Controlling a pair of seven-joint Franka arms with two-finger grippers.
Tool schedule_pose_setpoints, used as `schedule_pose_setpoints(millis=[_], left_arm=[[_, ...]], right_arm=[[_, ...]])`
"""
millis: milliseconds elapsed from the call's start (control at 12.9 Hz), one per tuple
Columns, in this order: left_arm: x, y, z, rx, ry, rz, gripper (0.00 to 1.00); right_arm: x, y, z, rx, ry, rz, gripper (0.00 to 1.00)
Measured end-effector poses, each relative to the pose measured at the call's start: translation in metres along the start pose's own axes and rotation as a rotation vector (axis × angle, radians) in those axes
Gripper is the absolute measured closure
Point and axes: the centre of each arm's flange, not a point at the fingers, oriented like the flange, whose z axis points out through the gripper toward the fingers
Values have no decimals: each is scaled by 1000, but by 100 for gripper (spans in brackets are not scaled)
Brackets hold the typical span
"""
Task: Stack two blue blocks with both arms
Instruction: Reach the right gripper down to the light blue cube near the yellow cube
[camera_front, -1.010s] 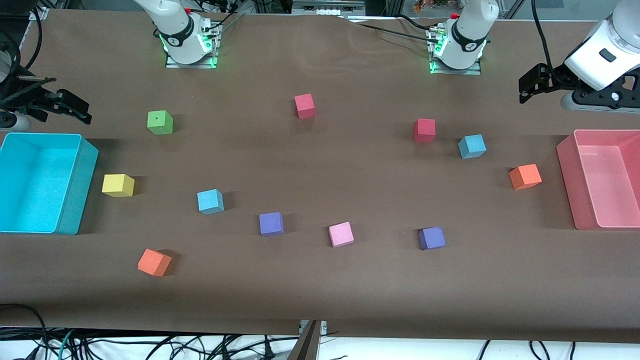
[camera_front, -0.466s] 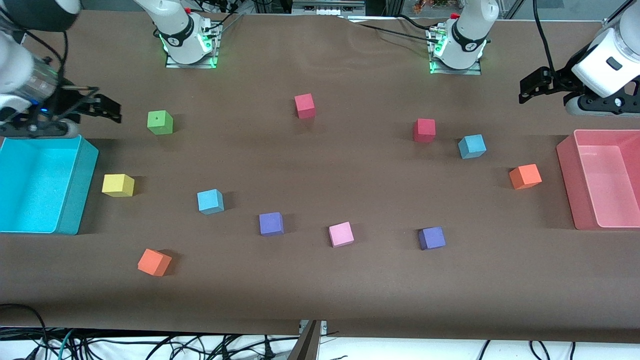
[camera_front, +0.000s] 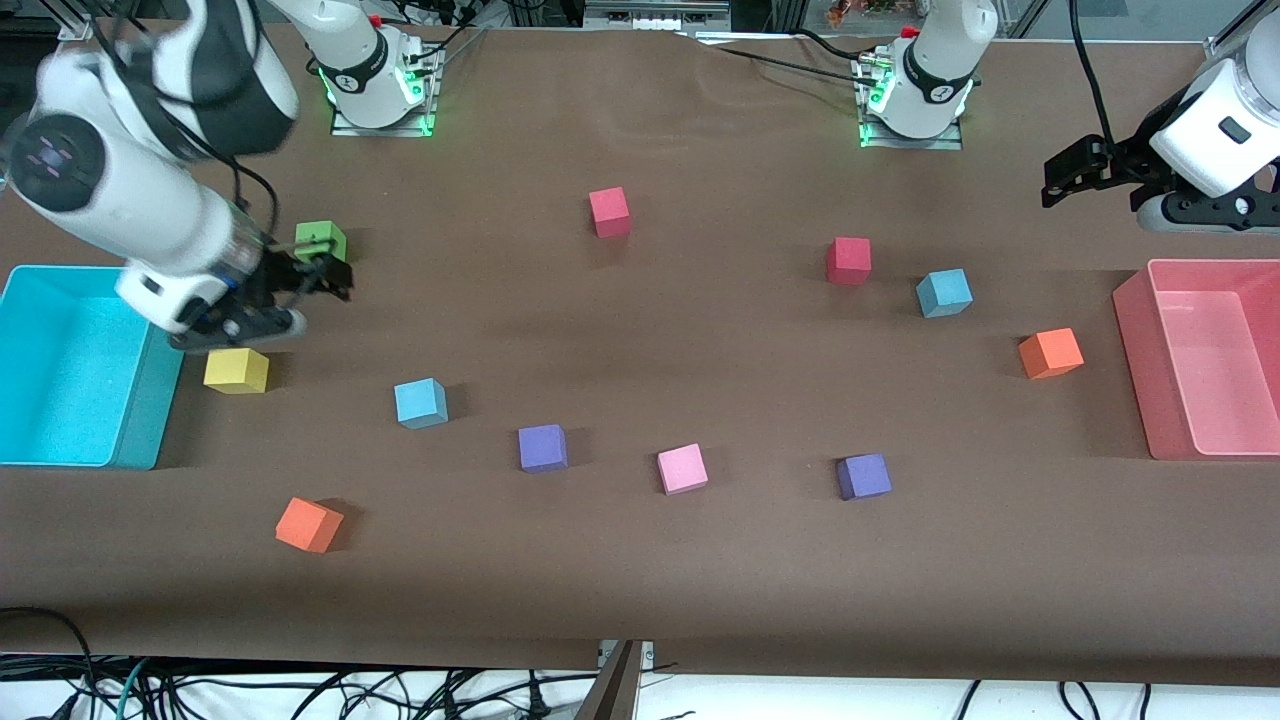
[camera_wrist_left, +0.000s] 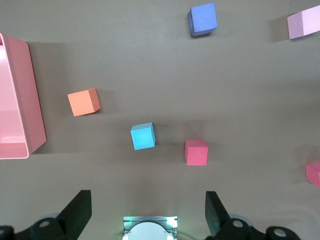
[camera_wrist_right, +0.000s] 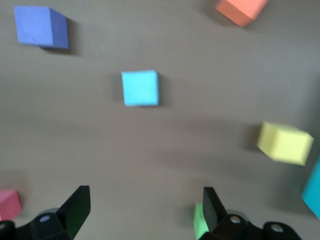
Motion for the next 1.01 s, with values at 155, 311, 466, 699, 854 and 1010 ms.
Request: schedule_pose_setpoints(millis=[155, 311, 466, 699, 854, 1010], left_arm=[[0, 0, 1, 0, -1, 0, 0], [0, 0, 1, 0, -2, 0, 0], [0, 0, 2, 0, -4, 0, 0], [0, 0, 3, 1, -6, 0, 0], [0, 0, 3, 1, -6, 0, 0], [0, 0, 3, 1, -6, 0, 0]], right_arm=[[28, -9, 58, 35, 21, -21, 0], [44, -17, 113, 66, 13, -33, 0], [51, -21, 152, 85, 33, -49, 0], [43, -24, 186, 91, 78, -87, 0], [39, -24, 193, 86, 79, -95, 0], [40, -16, 193, 46, 89, -119, 0]])
